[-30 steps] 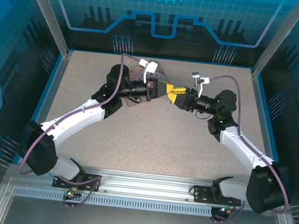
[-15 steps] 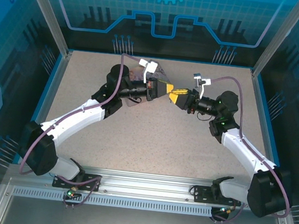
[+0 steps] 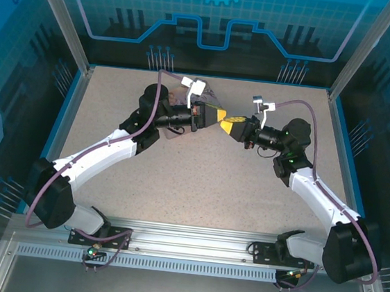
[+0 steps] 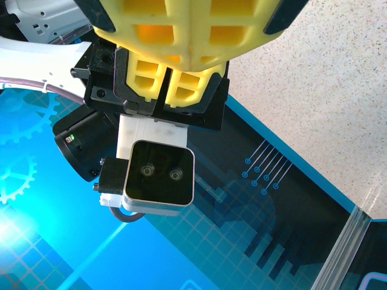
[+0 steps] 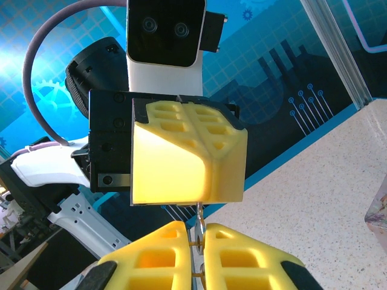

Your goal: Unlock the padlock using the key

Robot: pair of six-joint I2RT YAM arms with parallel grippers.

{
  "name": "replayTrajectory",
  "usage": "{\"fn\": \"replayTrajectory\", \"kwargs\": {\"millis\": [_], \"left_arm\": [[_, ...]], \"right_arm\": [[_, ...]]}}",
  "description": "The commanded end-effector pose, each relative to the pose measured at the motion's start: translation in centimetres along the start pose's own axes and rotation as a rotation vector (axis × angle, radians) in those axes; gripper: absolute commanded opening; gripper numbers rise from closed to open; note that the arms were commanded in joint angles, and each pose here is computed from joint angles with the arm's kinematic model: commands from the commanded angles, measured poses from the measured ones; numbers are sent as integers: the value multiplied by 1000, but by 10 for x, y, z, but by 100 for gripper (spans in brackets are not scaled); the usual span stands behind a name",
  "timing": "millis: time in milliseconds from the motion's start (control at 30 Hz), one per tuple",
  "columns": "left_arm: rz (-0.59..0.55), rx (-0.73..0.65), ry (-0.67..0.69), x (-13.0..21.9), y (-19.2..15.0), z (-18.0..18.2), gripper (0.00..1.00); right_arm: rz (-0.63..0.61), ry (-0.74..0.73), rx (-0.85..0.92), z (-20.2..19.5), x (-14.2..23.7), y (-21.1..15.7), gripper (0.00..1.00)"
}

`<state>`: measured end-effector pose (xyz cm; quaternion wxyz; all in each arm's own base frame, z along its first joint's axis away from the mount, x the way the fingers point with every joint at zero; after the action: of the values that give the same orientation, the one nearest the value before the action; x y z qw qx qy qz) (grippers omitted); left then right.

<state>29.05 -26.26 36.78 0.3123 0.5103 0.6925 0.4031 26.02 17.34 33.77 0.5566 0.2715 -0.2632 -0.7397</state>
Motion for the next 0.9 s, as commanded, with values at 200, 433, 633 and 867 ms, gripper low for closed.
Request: {"fn": "replayTrajectory", "kwargs": {"millis": [200,433,633,867], "left_arm": [[-50,-69,-18,4,15,-14,0],[-51,-71,-19,4,15,-14,0],[-56,-79,-12,5,17,-14,0],[-66,-90,-4,9,21,-17,26]], "right_arm": [[15,-2,10,2,3,-5,14],[21,-1,12,2,3,-6,5],[27,-14,17,2,3,-7,0],[29,-39,23,1,6,-9,0]]}}
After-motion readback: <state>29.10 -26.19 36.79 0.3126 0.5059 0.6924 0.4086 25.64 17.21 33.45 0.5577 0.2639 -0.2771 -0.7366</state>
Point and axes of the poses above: each hand's point on the last joint's axis, 136 mm out from that joint toward the fingers, its own x axis back along the fingers, its own z axis along the line the jaws close on, y = z × x, the point moved 7 cm from there along x, back along the fingers, and after that the axes turned 11 degrees about -x, right-handed, at the moved point
